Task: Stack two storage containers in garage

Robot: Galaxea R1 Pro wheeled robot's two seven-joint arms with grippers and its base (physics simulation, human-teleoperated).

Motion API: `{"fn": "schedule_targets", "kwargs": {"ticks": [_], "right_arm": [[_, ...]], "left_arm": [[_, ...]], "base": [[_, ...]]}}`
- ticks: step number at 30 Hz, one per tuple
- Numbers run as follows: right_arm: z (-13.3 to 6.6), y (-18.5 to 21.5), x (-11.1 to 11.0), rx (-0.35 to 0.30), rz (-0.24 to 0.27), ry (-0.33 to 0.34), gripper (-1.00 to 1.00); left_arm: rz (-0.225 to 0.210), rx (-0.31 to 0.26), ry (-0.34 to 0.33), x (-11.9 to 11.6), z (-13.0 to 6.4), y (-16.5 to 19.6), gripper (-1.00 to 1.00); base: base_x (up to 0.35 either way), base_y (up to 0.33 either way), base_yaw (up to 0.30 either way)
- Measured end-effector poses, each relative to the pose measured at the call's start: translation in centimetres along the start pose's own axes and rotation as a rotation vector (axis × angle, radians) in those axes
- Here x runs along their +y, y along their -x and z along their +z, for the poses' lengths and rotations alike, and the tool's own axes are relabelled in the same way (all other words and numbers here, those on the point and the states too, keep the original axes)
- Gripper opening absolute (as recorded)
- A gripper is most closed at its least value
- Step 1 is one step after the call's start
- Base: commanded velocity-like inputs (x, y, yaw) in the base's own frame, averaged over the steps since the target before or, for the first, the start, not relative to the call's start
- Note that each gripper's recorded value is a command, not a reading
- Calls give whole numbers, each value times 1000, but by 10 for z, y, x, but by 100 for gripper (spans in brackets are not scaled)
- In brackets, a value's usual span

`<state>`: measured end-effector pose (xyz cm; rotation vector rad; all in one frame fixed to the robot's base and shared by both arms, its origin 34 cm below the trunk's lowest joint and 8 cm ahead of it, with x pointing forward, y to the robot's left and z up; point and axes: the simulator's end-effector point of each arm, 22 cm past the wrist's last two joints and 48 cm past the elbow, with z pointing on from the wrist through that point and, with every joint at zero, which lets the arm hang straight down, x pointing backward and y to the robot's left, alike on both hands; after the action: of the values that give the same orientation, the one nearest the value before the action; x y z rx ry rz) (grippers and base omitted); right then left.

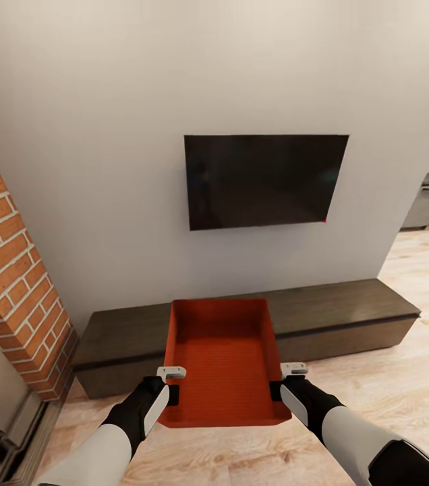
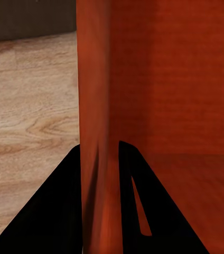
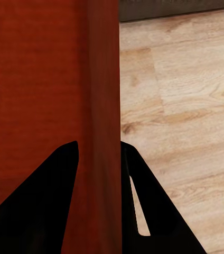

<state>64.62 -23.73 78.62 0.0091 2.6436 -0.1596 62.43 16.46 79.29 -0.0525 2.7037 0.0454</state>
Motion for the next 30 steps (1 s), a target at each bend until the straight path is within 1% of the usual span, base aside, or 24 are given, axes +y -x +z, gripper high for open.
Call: {"fn": "schedule_targets", "kwargs": {"ticks": [7,24,30], "right_arm": [[-3,4,-1,-10,1,0,-100],[-4,5,-1,-10,2,-1,-100],[-6,7,-1,-16,2,0,-100]], "left_arm": [[0,-10,0,0,-4,4,-100],[-1,-10,-1,0,-4,4,-100],[0,-16,0,0,-7,6,-100]], "base": [[0,0,0],[0,0,0],[0,0,58]]}}
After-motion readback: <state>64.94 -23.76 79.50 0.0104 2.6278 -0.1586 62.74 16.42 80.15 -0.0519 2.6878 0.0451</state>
